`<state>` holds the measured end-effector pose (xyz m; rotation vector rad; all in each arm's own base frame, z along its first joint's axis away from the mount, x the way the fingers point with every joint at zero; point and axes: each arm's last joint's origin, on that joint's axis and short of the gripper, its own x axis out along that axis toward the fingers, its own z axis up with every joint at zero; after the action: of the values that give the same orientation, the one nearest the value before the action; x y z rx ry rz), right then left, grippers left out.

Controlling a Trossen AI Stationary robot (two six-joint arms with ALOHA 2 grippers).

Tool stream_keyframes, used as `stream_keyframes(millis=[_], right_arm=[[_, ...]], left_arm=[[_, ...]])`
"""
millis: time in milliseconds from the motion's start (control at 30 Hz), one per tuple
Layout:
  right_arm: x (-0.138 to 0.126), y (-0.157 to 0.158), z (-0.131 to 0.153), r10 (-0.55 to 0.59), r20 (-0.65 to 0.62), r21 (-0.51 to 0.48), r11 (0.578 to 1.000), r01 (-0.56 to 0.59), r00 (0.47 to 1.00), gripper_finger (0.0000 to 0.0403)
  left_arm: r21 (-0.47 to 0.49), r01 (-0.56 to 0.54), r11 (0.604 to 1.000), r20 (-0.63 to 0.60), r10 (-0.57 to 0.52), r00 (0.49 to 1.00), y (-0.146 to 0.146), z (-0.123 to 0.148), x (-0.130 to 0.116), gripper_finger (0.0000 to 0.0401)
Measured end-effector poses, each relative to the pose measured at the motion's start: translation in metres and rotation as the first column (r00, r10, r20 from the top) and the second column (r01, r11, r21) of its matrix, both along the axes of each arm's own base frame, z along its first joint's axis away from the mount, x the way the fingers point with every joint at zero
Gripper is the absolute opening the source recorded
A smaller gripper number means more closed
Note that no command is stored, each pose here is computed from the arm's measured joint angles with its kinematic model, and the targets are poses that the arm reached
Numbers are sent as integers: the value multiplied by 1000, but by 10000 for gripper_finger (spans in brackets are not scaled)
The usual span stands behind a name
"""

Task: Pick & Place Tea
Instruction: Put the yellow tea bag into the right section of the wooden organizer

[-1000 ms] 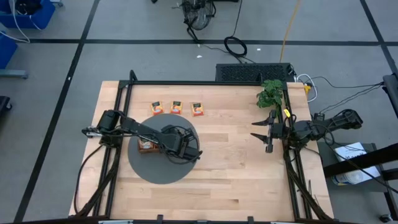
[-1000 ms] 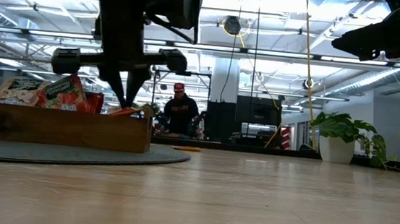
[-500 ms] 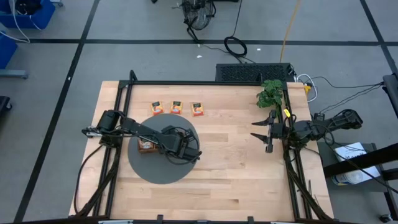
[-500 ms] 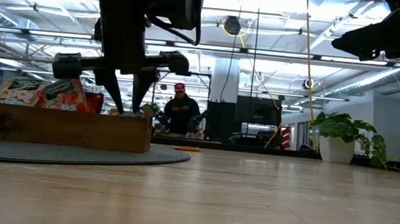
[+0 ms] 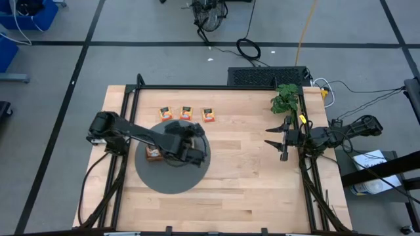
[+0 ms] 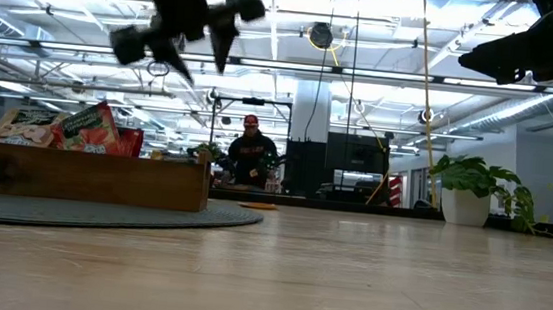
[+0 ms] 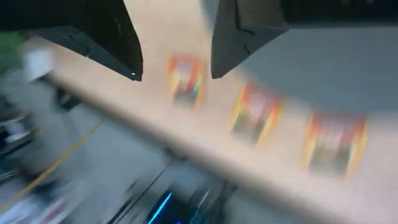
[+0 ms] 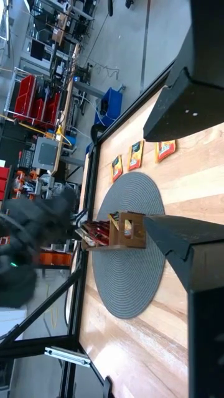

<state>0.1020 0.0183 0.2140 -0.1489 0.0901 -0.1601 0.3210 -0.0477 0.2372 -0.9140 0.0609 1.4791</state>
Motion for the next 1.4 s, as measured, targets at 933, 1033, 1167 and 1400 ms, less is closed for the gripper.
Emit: stream_keyframes(millis=[933,1033,1167,1400], right_arm=[[0,0,0,0,0,0,1000,0,1000,187],[0,0,0,1,0,0,1000,-1,1000,187],[0,0,0,0,0,0,1000,0,1000,187],[0,0,0,0,0,0,1000,0,1000,187]], left_arm=[[283,233,930,-769,75,635,118,50,-27,199],[249,243,938,-840,84,536,131,51,-32,196],[160,238,958,-897,41,440,142,50,-40,198],[7,176,984,-954,-46,295,168,27,-57,194]])
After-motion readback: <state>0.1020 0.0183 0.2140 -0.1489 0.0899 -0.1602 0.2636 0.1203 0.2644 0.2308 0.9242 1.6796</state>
